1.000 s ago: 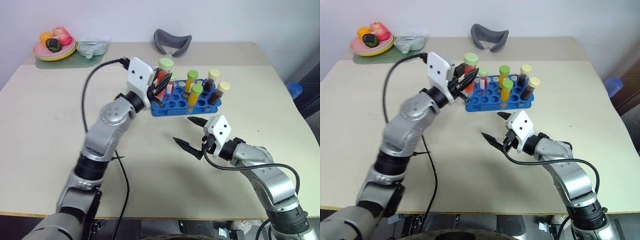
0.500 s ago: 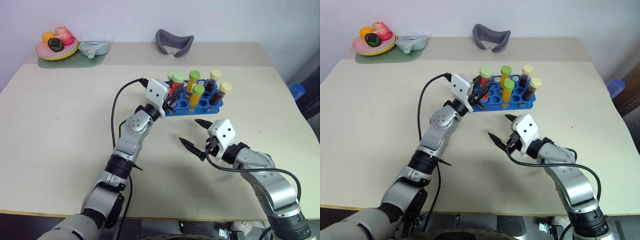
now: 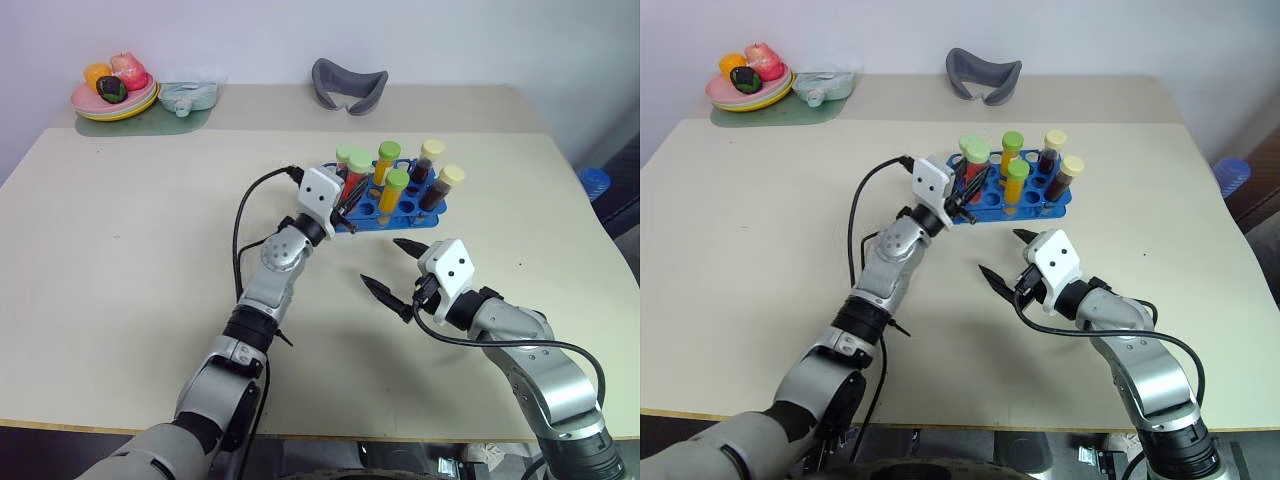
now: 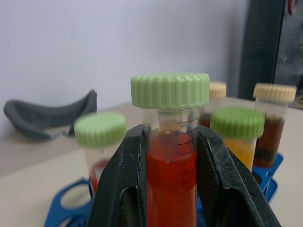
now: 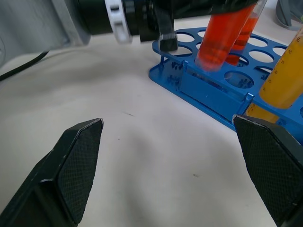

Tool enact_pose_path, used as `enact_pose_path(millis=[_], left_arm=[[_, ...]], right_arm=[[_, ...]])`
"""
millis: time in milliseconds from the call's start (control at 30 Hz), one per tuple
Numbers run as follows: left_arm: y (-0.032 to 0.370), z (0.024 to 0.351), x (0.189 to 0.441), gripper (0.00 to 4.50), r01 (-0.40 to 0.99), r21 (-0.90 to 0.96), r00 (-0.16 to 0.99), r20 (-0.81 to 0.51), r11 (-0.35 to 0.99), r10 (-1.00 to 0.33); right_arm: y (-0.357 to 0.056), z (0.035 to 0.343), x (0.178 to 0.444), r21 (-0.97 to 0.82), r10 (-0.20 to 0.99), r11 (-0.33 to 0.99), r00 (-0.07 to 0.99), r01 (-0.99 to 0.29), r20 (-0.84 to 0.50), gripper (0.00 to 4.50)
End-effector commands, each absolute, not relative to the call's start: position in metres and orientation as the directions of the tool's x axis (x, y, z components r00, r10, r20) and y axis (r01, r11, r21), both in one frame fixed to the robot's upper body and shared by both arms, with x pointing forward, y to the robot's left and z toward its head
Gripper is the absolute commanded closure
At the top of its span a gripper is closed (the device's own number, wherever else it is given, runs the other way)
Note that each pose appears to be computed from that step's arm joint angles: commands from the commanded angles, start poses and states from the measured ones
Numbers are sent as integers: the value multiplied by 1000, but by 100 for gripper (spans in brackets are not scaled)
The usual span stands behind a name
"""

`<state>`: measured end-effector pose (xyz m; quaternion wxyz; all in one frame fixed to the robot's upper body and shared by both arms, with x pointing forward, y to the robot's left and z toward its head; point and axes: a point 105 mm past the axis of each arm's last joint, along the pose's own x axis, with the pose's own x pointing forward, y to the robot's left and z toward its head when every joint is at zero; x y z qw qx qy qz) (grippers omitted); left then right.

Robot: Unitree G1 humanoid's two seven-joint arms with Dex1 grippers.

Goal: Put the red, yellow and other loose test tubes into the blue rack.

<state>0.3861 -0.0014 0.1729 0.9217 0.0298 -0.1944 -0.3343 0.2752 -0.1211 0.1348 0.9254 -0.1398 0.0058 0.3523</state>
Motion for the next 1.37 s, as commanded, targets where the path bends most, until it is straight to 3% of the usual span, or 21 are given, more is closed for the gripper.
enact_pose_path(millis=[33,167,400,567,733,967,1200,1367], left_arm=[[-8,191,383,374,607,205,663,401,768,-632],[-10,186,382,374,629,189,658,387,754,-646],[6,194,379,32,636,146,657,412,758,-631],[63,203,362,32,628,129,669,416,768,-616],[131,186,334,32,596,192,734,264,780,-626],[212,160,307,32,444,248,875,88,861,-477],[253,139,271,32,315,241,945,14,918,-327],[261,133,265,32,258,230,963,13,938,-268]], right_arm=[[-117,148,270,-281,659,708,749,-647,-65,0],[-116,148,269,-281,659,709,749,-647,-62,0],[-124,151,272,-292,644,718,762,-632,-66,0],[-168,160,276,-317,558,773,827,-549,-72,0],[-225,170,275,-295,454,840,887,-456,-81,0],[-271,156,269,-235,413,864,893,-446,-176,0],[-261,154,290,-217,478,831,857,-512,-192,0],[-245,157,305,-222,520,805,834,-550,-182,0]])
